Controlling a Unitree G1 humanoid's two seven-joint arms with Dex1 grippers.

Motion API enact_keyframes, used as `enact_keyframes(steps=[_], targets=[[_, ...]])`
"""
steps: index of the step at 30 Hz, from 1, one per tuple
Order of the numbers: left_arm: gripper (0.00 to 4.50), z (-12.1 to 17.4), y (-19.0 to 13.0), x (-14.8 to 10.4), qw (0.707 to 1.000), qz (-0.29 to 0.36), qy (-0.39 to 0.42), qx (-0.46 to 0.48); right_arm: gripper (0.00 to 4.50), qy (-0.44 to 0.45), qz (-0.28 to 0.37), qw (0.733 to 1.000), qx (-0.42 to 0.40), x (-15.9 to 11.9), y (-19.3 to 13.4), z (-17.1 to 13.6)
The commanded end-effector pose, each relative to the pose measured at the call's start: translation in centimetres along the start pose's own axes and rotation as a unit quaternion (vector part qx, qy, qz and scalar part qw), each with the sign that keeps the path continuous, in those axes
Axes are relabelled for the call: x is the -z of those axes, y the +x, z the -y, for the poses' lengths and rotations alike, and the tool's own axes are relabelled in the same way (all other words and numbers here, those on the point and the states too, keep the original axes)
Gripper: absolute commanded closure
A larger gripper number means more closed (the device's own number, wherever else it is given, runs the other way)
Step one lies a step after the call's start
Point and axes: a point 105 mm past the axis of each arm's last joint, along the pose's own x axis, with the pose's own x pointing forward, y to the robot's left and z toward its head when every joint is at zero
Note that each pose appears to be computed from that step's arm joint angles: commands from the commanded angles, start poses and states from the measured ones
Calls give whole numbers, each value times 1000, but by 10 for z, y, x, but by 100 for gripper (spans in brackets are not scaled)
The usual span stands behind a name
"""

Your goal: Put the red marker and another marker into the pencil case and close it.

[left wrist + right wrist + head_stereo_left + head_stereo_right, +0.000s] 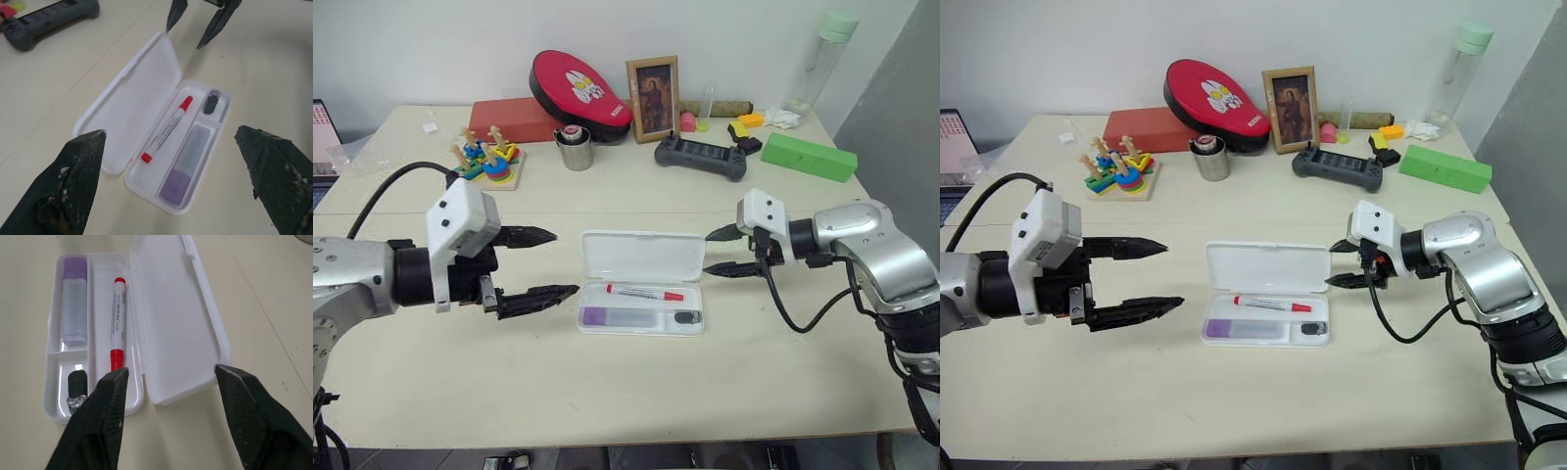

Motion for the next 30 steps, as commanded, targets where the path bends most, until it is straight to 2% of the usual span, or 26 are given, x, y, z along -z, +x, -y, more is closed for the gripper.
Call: enact_keyframes(steps=[1, 7, 10, 17, 23, 30], targets=[[0, -1, -7, -9, 1000, 7, 24, -19, 256, -32, 6, 999, 28, -11, -5, 14], [0, 0, -8, -9, 999, 9, 22, -25, 393, -51, 15, 997, 57, -20, -11, 38], [0, -1, -9, -10, 999, 10, 22, -29, 447, -63, 19, 997, 49, -24, -19, 42], [0, -2, -10, -8, 999, 9, 19, -37, 447, -72, 26, 996, 55, -29, -20, 49], [0, -1, -10, -5, 999, 6, 14, -34, 447, -68, 49, 995, 52, -35, 21, 51], [0, 5, -12, 6, 1000, -21, 2, -13, 447, -71, 58, 995, 35, -40, 49, 52]])
